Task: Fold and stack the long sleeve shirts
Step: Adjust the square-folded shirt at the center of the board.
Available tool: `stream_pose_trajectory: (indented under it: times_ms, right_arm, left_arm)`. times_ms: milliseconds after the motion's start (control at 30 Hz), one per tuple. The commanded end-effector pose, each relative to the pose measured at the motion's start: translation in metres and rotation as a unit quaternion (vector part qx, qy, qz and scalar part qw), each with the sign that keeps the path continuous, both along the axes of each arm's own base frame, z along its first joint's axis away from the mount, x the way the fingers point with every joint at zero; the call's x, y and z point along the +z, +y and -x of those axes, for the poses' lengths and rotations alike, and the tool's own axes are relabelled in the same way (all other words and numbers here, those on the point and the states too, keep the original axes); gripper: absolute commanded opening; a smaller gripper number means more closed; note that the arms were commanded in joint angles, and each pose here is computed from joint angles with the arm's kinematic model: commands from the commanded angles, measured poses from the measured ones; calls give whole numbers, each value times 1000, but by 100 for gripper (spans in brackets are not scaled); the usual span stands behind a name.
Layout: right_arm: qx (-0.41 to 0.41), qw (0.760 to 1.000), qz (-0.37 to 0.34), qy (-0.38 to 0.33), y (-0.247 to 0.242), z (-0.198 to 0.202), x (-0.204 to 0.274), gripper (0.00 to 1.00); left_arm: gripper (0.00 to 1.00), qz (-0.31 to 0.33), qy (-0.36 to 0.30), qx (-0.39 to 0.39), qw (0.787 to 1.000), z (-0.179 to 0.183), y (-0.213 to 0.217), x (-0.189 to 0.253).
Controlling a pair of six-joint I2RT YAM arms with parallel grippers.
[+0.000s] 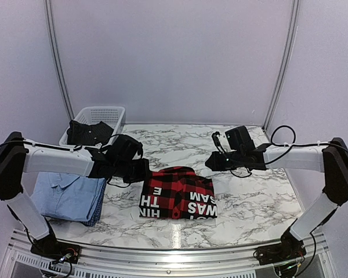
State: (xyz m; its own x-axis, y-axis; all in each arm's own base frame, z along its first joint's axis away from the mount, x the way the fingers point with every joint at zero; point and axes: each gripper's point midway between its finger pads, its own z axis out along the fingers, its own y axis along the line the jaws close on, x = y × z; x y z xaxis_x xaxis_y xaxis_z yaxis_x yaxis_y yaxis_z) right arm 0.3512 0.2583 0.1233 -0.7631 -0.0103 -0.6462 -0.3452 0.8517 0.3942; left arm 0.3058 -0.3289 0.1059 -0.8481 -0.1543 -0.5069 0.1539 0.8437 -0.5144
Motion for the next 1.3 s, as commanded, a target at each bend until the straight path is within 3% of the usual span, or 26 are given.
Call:
stream_pose_trajectory:
  times_ms: [0, 233, 567, 933, 1067, 1233, 1267]
  right_arm:
    - [24, 999, 13, 32, 5, 26, -21, 16]
    - [22, 997, 18, 65, -5, 56, -49, 22]
    - [25, 997, 0, 79, -1, 67, -61, 31]
    - [23, 995, -21, 93, 9, 69, -75, 31]
    - [11, 996, -15, 91, 5, 67, -76, 24]
    - [7, 998, -1, 57, 10, 62, -55, 0]
    - [2, 998, 11, 54, 7, 64, -53, 0]
  left_arm:
    - [0, -38, 48, -6, 998, 15, 12, -37]
    - [0, -47, 60, -4, 997, 18, 16, -51]
    - [0, -40, 75, -13, 996, 21, 8, -56]
    - [0, -40, 80, -14, 996, 22, 7, -60]
    - [0, -36, 77, -16, 996, 22, 6, -57]
    - [0, -28, 65, -24, 997, 21, 3, -47]
    - [0, -25, 61, -26, 998, 21, 2, -42]
